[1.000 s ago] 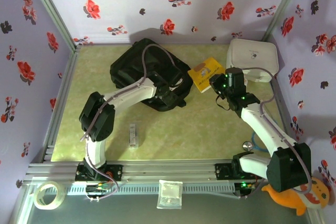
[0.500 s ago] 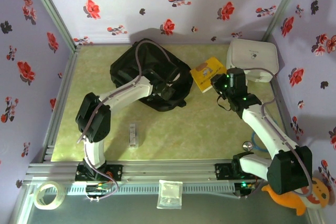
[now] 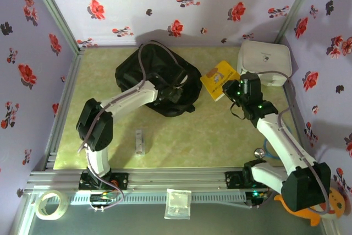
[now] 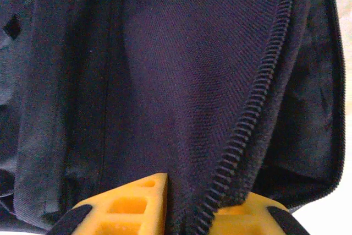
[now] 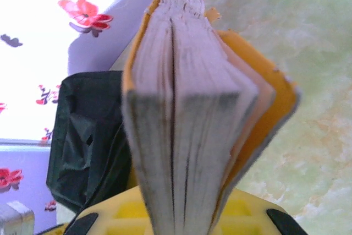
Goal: Pack the student bag
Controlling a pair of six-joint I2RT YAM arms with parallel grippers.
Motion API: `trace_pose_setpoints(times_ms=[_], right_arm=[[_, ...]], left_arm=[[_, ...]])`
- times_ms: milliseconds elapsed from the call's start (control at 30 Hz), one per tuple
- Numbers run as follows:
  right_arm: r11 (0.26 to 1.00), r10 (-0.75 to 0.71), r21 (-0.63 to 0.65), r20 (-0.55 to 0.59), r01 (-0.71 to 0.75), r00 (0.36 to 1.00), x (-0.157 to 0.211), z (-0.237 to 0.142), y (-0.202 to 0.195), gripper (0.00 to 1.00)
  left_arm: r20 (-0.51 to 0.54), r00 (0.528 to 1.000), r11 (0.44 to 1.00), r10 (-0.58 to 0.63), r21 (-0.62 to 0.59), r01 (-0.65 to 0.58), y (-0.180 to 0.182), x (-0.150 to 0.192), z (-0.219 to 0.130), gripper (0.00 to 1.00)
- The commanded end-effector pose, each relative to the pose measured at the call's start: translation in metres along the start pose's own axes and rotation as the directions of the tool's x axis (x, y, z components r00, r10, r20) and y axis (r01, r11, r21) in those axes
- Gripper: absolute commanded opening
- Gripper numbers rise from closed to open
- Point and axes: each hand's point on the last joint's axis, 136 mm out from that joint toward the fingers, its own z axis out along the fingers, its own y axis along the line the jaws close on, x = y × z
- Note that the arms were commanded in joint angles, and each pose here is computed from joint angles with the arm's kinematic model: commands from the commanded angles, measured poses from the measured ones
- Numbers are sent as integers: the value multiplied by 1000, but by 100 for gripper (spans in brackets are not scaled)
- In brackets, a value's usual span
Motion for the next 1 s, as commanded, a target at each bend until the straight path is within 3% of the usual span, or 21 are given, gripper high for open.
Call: trace_pose_setpoints(times_ms=[0,133,400,667,967], right_arm=[[977,-100,-189,30,104,995,-9,-24,45,11],[955,-78,-289,-32,66,996,4,-30,58,11],[938,33,-337,-150,-83,988,34,-10,60,11],[910,88,-371,-262,-184,961,61,22,86,12],[931,179,-250,-318,-264,931,78,77,83,12]], left_arm=[[158,986,998,-50,-17,54,17,-32,-36,13],[263,961,995,-87,-14,94,25,-49,-60,8],[427,895,990,-131,16,138,35,-70,-96,7],[451,883,991,-132,54,120,30,-70,-105,7],[485,859,987,-162,97,132,29,-70,-117,7]])
